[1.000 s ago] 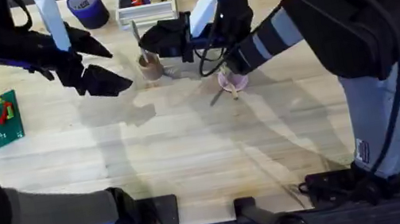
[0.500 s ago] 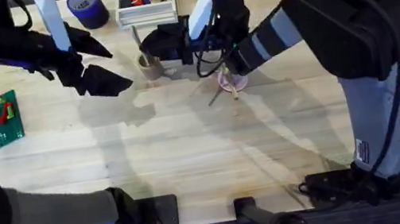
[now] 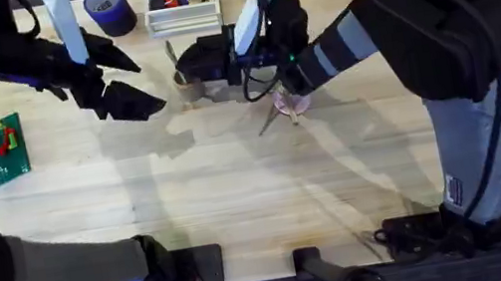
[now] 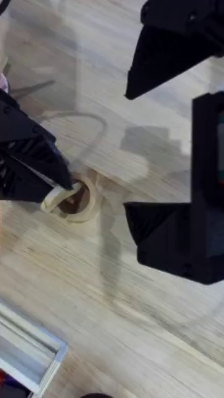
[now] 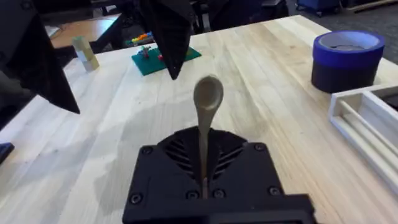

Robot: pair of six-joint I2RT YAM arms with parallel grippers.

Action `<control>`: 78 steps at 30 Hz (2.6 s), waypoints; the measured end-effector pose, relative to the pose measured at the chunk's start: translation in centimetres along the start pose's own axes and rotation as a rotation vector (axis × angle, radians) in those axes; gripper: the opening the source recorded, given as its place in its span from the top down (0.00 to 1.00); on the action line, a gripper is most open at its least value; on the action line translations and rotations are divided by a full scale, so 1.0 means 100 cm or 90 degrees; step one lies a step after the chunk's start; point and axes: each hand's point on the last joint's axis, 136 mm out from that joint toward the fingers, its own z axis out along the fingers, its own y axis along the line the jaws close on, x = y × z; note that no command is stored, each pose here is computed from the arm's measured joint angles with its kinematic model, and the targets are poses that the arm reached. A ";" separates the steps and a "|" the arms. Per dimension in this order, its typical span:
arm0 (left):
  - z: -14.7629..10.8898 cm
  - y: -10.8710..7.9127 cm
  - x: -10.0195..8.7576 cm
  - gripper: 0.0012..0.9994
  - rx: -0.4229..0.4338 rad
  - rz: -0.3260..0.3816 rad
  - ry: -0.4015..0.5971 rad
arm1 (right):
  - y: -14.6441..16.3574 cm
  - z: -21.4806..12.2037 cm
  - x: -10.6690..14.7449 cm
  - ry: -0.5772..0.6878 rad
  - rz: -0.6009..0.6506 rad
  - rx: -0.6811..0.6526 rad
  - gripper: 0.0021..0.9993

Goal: Pick up a utensil and set it on the pink plate, then put the other utensil in the container.

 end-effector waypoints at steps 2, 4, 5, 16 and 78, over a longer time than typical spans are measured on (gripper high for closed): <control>0.000 0.000 0.000 0.01 0.000 0.000 0.000 | 0.000 0.000 0.001 0.001 -0.003 0.000 0.97; 0.000 0.000 0.000 0.01 0.000 0.000 0.000 | 0.000 0.000 0.003 0.007 -0.002 0.001 0.97; 0.000 0.000 0.000 0.01 0.000 0.000 0.000 | -0.001 0.000 0.005 0.011 -0.001 0.001 0.97; 0.000 0.000 0.000 0.01 0.000 0.000 0.000 | -0.002 0.000 0.020 0.038 0.004 0.004 0.97; 0.000 0.001 0.000 0.01 -0.002 0.002 -0.001 | -0.096 -0.123 -0.010 0.237 0.180 0.442 0.01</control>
